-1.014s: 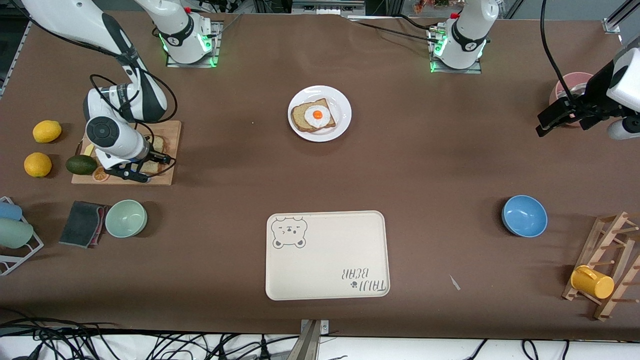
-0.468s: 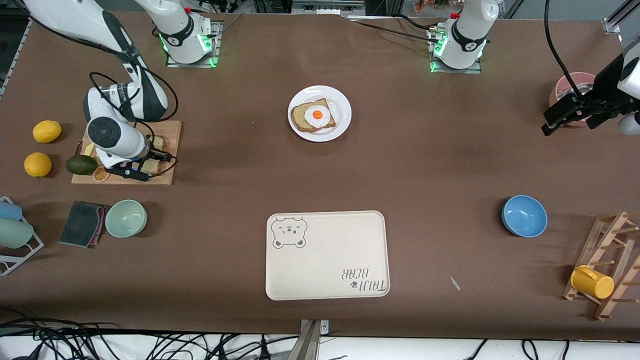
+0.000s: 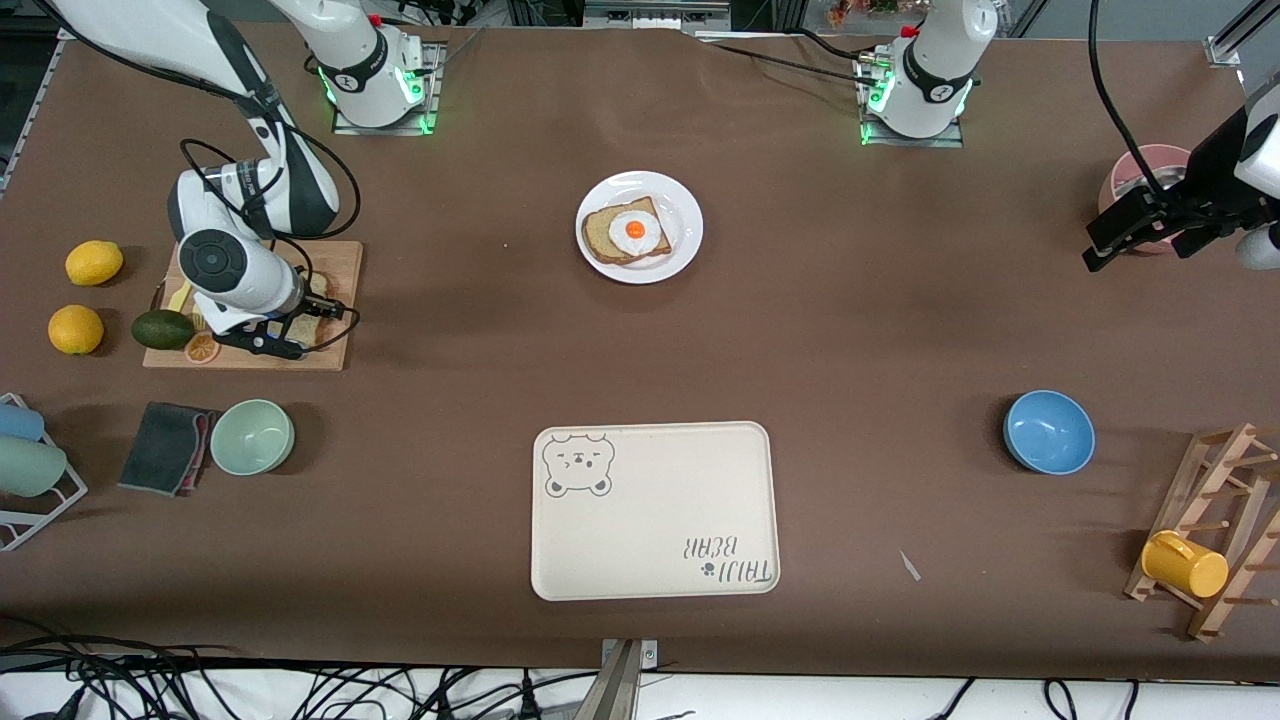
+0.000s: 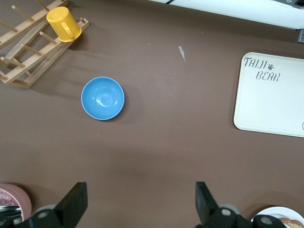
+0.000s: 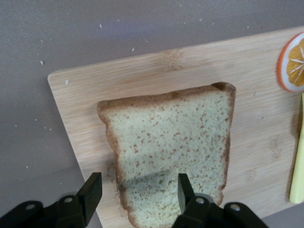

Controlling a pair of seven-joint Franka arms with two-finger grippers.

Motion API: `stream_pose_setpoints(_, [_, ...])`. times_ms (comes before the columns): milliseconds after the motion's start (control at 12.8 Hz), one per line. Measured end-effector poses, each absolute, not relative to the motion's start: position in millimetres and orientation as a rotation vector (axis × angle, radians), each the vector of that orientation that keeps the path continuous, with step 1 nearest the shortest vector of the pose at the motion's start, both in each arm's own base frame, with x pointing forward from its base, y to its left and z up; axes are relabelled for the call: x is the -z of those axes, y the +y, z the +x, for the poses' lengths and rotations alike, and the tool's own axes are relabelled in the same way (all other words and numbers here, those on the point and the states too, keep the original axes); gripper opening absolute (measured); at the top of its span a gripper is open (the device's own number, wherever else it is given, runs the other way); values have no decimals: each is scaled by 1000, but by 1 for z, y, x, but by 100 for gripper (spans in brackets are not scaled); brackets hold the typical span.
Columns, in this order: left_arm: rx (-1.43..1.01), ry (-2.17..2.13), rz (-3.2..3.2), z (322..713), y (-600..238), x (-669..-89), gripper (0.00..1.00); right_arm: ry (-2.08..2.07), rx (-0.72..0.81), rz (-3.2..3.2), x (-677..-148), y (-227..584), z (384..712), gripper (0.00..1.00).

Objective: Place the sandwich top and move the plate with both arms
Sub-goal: 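Close the right gripper on the bread slice and lift it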

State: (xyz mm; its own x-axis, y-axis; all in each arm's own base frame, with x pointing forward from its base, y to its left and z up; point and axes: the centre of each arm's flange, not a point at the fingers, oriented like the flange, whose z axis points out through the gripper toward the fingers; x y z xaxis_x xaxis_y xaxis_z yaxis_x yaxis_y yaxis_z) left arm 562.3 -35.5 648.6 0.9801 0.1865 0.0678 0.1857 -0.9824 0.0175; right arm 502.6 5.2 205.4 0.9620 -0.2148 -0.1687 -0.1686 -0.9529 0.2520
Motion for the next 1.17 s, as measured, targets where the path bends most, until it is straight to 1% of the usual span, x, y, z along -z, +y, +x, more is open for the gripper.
stream_pose_setpoints(156, [-108,293,3115,562,-36,-649,100,-292,285,2875,-205,5,502,73])
stream_pose_setpoints(468, [-108,292,3115,562,-36,-649,100,-295,294,2873,-202,5,501,70])
stream_pose_setpoints(546, [-108,292,3115,562,-36,-649,100,-295,299,2872,-201,5,500,65])
stream_pose_setpoints(858, [-108,293,3115,562,-36,-649,100,-293,316,2870,-195,5,498,59])
stream_pose_setpoints(1014, [-108,293,3115,562,-35,-649,100,-292,318,2871,-193,5,498,58])
stream_pose_setpoints(1092, [-108,294,3115,562,-35,-649,100,-292,318,2872,-192,5,498,54])
stream_pose_setpoints(1170, [-108,294,3115,562,-35,-649,100,-292,319,2872,-191,5,498,54])
